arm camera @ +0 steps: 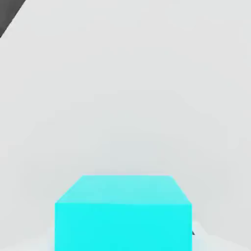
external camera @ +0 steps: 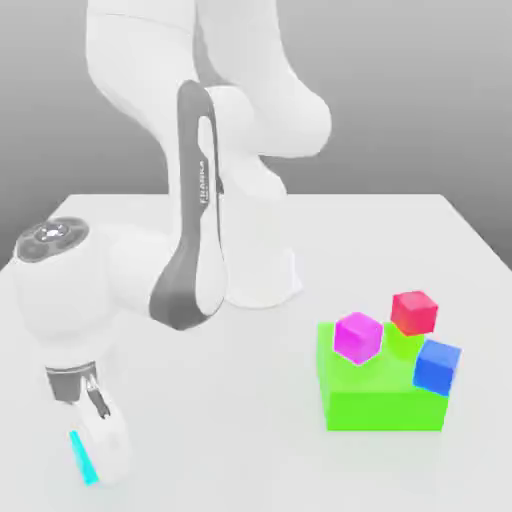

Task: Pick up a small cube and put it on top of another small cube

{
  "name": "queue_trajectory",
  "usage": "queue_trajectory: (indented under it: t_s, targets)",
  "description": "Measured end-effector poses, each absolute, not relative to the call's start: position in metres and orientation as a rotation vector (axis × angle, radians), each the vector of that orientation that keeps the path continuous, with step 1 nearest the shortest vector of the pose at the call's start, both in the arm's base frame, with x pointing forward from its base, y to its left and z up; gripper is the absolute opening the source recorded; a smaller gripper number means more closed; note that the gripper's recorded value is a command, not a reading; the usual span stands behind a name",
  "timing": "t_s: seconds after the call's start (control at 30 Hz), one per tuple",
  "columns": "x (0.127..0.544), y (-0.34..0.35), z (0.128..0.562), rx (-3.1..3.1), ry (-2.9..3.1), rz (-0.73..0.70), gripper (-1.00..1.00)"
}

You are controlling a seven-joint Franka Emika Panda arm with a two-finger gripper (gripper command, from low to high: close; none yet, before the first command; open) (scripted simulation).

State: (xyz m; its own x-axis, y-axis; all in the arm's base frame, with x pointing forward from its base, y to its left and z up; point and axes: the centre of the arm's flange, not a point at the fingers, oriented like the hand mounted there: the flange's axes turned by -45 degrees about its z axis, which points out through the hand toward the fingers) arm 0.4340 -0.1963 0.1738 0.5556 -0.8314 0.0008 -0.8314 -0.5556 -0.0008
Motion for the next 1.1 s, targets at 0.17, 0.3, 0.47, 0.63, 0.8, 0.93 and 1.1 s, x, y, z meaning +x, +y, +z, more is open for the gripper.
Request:
queue_trajectory:
  t_s: [0.17, 0.3, 0.47, 0.63, 0.8, 0.93, 1.1]
  targets:
    - [0.447, -0.106, 0.226, -2.864, 1.208, -0.002, -1.00]
    - [0.437, 0.017, 0.260, -2.978, 0.811, 0.006, -1.00]
    - [0.390, 0.109, 0.292, -3.047, 0.460, 0.013, -1.00]
    - [0.317, 0.190, 0.311, -3.098, 0.054, 0.016, -1.00]
    - [0.240, 0.236, 0.314, -3.117, -0.318, 0.005, -1.00]
    - [0.231, 0.241, 0.280, -3.122, -0.366, -0.001, -1.00]
    - [0.229, 0.241, 0.254, -3.120, -0.371, -0.001, 1.00]
